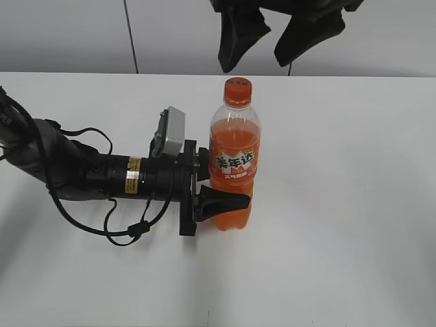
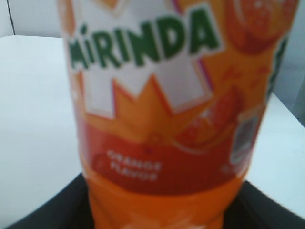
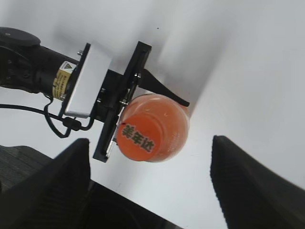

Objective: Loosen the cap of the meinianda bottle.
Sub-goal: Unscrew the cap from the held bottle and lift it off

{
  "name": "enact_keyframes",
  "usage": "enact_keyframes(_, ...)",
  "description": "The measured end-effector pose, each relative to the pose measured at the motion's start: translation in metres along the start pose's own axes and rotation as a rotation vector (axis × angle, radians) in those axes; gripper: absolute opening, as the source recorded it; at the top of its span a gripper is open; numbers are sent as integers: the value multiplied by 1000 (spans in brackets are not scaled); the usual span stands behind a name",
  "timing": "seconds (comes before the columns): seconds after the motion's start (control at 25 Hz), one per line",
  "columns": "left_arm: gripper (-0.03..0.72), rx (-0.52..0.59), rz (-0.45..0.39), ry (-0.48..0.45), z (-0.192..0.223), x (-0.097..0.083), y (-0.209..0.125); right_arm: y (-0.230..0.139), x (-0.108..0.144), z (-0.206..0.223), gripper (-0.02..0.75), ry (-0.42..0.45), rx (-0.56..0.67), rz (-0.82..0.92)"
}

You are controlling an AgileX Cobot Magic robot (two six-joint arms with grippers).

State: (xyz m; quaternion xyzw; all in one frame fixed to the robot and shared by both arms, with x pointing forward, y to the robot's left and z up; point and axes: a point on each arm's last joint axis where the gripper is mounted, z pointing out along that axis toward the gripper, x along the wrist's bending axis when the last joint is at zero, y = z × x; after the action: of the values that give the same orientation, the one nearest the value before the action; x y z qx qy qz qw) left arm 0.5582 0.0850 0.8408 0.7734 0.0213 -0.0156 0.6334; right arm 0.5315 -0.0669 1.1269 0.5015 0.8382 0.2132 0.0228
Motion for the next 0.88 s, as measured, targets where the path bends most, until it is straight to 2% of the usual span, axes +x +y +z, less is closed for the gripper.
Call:
enact_keyframes(0.24, 403, 0, 0, 1, 0, 0, 0, -1, 5, 0, 585, 51, 9, 91)
enact_keyframes(0.6, 403, -2, -1, 1, 0, 0, 0, 3, 2, 27, 585, 39, 70, 117)
enact_keyframes(0.88, 403, -2, -1, 1, 0, 0, 0, 3, 2, 29, 580, 34, 73, 110)
